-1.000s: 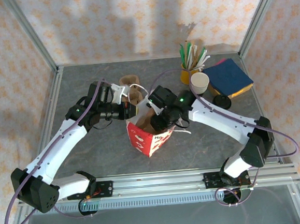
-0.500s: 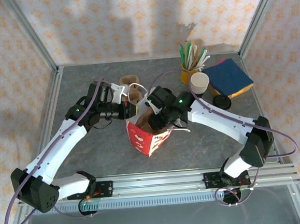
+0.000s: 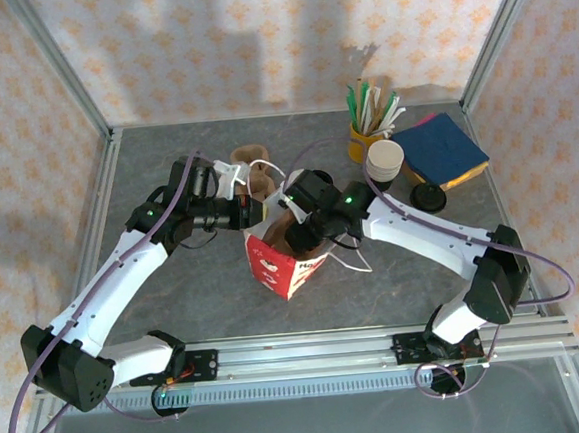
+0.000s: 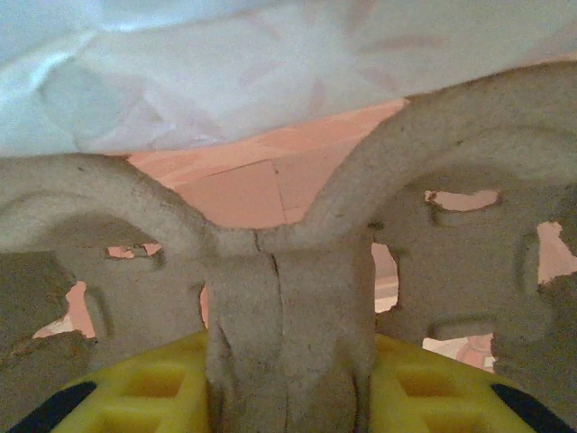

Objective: Pack the takeout coffee

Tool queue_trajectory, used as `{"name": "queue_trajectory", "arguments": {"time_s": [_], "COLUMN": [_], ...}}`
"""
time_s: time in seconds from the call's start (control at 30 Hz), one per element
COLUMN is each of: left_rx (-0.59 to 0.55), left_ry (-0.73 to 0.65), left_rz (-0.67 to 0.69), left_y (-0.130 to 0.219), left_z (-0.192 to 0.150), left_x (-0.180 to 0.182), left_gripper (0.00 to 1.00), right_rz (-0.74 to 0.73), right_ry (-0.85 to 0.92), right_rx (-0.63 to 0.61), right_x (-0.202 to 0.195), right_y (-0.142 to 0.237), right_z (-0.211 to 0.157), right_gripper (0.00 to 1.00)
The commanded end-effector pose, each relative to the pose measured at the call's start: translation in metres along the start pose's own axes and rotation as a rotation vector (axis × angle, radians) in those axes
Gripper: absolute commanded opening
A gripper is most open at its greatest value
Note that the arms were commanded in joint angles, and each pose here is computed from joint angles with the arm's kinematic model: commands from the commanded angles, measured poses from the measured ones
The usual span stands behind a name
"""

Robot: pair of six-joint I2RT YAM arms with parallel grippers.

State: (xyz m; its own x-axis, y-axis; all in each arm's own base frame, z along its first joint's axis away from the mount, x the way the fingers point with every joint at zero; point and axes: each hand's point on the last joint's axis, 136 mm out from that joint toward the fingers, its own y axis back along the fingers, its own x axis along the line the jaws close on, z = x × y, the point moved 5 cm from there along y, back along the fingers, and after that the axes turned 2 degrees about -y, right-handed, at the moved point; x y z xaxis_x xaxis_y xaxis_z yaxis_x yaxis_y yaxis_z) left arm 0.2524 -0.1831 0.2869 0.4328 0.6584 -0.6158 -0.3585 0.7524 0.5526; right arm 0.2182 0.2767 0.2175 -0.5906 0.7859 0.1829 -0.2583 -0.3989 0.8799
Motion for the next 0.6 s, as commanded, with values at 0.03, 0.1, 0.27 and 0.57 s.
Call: {"name": "queue_trajectory", "arguments": {"time_s": [0.03,0.1,0.27,0.57], "left_rx": [-0.062,-0.061,-0.056,-0.056], "left_ry": [-0.025,-0.02,0.011,0.022], "left_rz": [-0.032,-0.031,-0.015,-0.004], "left_y": [0.005,0.004,0.0,-0.001], "left_z": [0.012,0.012,0.012,0.01], "left_x": [-0.008,-0.007,-0.002,0.001], "left_gripper": [0.0,0.0,0.0,0.0], "right_rz": [-0.038,-0.04,-0.034,-0.011], "right_ry": [0.017,0.019,0.019,0.033], "right_rx": [0.053,0.075,0.092,0.083], "right_x": [-0.006,-0.007,-0.006,-0.003], "right_y": [-0.016,-0.02,-0.027,-0.035], "right_z": [-0.01,-0.012,-0.013,-0.012], "right_gripper": [0.37,0.37,0.37,0.41]}}
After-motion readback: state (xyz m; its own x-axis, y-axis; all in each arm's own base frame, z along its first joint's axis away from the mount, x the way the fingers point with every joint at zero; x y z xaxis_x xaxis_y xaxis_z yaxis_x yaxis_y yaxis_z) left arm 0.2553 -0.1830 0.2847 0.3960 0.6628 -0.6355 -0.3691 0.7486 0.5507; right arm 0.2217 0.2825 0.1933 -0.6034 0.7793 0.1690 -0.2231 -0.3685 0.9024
